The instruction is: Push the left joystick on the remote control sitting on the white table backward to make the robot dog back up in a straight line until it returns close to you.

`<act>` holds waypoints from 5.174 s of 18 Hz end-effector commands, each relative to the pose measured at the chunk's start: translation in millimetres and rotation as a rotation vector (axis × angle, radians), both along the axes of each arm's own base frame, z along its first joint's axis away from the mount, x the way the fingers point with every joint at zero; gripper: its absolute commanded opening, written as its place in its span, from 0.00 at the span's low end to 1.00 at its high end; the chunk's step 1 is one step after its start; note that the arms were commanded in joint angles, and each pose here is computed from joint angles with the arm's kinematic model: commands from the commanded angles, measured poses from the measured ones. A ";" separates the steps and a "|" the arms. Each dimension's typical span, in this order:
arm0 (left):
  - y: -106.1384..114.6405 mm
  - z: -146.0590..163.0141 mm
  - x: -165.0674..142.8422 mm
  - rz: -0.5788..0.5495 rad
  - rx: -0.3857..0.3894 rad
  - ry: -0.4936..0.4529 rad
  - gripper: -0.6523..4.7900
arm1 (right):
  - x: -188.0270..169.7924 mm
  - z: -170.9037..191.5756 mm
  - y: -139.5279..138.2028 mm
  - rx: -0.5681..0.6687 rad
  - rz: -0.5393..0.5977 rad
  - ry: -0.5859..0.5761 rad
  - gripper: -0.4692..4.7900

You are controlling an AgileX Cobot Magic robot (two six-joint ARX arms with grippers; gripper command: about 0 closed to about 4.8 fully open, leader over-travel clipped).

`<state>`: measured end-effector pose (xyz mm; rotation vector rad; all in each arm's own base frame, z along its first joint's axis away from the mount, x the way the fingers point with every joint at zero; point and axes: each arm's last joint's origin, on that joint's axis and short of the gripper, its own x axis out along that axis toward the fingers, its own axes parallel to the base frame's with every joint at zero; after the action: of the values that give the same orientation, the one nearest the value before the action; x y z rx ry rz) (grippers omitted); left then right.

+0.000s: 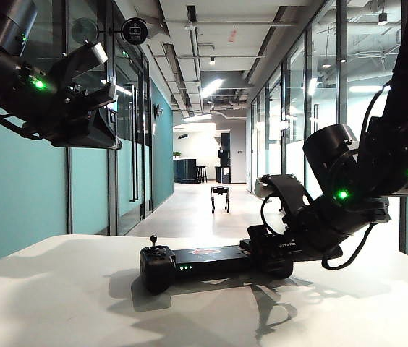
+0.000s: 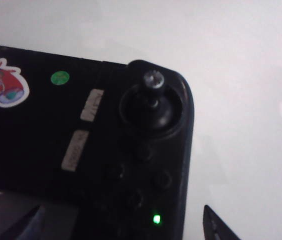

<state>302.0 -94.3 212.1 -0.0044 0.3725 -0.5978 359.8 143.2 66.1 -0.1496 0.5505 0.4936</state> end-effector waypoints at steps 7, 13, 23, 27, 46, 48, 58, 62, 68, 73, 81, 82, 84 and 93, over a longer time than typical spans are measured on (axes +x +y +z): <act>-0.5 3.6 0.8 -0.007 -0.008 -0.019 0.11 | 2.8 2.0 1.6 -0.010 -0.020 -0.010 0.54; -0.5 3.6 0.8 -0.007 -0.008 -0.019 0.11 | -1.8 2.3 13.1 -0.037 -0.096 -0.021 0.52; -0.5 3.6 0.8 -0.007 -0.008 -0.019 0.11 | -6.1 5.0 25.0 0.030 -0.235 -0.027 0.52; -0.5 3.6 0.8 -0.007 -0.008 -0.019 0.11 | -4.8 7.8 26.0 0.017 -0.225 -0.067 0.52; -0.6 3.9 0.7 -0.011 -0.009 -0.020 0.11 | 4.5 10.5 0.7 0.006 -0.092 -0.032 0.98; -0.6 3.9 0.7 -0.011 -0.009 -0.020 0.11 | 7.2 11.9 -4.0 0.027 -0.082 -0.042 0.98; -0.9 6.1 1.4 -0.011 -0.022 -0.034 0.11 | 16.4 10.0 -8.2 0.061 -0.006 -0.060 0.98; -1.0 6.2 1.4 -0.012 -0.022 -0.035 0.11 | 21.1 8.7 -7.1 0.059 -0.007 -0.056 0.98; -1.0 6.2 1.4 -0.012 -0.022 -0.035 0.11 | 19.1 3.4 -7.5 0.045 0.023 -0.019 0.97; -1.0 6.2 1.4 -0.012 -0.022 -0.035 0.11 | 15.1 -1.8 -8.2 0.015 0.055 0.044 0.97; -0.9 6.2 1.5 -0.011 -0.022 -0.035 0.11 | 15.6 0.4 -8.3 0.013 0.048 0.034 0.97; -0.9 6.2 1.5 -0.011 -0.022 -0.035 0.11 | 15.7 0.3 -8.5 0.012 0.046 0.033 0.97; -0.9 6.3 1.5 -0.011 -0.022 -0.035 0.11 | 16.2 0.6 -8.9 0.003 0.029 0.026 0.93; -0.9 6.3 1.5 -0.011 -0.022 -0.035 0.11 | 16.8 2.1 -7.7 0.030 0.045 0.017 0.88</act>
<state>302.7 -94.7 214.0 -0.0094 0.3569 -0.6059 375.0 133.6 64.3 -0.1364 0.5816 0.5411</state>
